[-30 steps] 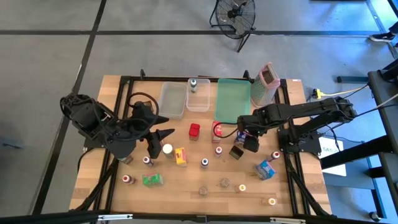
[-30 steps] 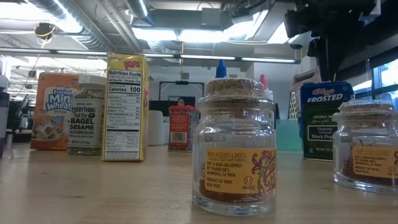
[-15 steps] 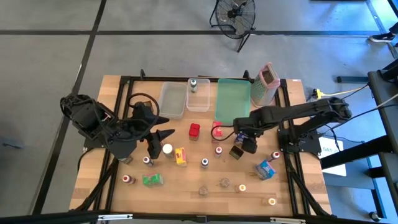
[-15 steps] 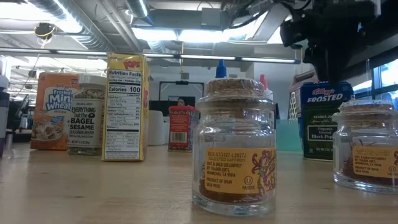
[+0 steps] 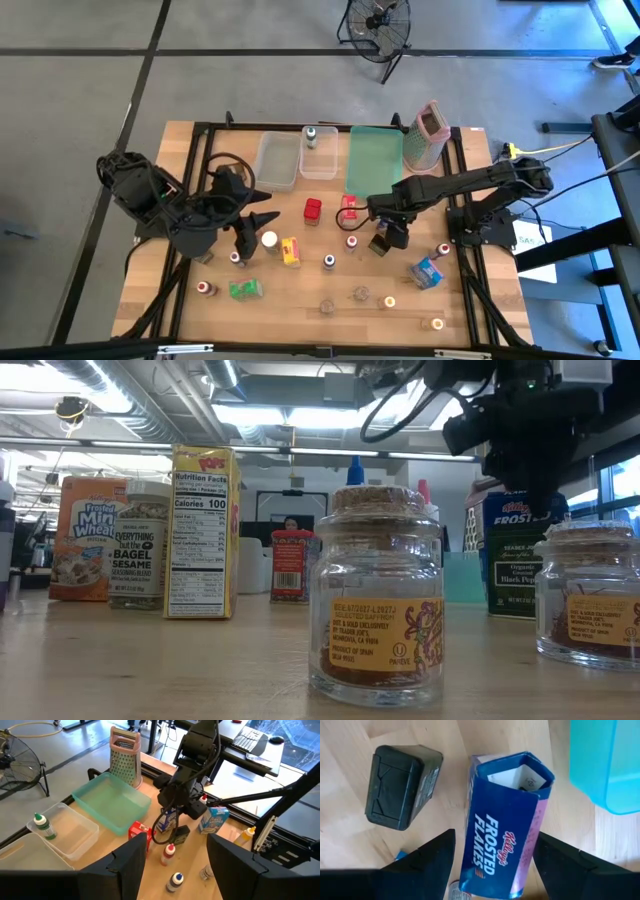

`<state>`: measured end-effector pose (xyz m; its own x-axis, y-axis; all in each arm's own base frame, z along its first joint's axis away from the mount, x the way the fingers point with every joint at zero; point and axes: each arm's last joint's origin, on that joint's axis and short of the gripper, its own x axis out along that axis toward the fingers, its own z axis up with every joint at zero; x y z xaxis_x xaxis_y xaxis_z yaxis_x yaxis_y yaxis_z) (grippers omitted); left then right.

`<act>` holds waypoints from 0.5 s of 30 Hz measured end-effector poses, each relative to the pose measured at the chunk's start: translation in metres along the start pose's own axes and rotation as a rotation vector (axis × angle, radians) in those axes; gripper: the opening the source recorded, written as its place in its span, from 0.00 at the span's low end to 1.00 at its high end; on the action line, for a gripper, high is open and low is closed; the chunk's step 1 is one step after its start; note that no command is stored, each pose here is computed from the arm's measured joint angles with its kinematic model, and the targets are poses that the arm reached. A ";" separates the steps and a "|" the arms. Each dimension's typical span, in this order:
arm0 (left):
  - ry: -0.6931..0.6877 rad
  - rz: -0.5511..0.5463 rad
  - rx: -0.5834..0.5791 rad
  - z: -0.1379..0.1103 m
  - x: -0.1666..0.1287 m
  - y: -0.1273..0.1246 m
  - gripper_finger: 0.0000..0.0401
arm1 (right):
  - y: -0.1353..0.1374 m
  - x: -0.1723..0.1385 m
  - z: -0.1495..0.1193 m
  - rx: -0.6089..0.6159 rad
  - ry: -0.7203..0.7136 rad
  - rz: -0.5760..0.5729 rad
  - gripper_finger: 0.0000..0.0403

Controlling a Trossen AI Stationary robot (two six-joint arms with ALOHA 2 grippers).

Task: Pick & Place Kitchen Items
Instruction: Put the blue cereal box into the green bin

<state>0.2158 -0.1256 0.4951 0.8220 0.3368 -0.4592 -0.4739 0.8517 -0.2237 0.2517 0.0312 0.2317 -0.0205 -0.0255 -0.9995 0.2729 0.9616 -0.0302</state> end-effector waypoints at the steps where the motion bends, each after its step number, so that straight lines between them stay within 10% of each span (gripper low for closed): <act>1: 0.000 -0.001 0.002 0.000 0.000 0.000 0.51 | 0.000 0.000 0.000 0.000 0.001 -0.001 0.63; 15: -0.022 0.027 0.092 0.002 0.002 0.002 0.51 | -0.004 0.000 -0.009 0.003 0.097 -0.032 0.41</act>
<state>0.2170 -0.1227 0.4956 0.8166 0.3679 -0.4448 -0.4655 0.8753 -0.1307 0.2420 0.0302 0.2325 -0.1221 -0.0295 -0.9921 0.2731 0.9600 -0.0621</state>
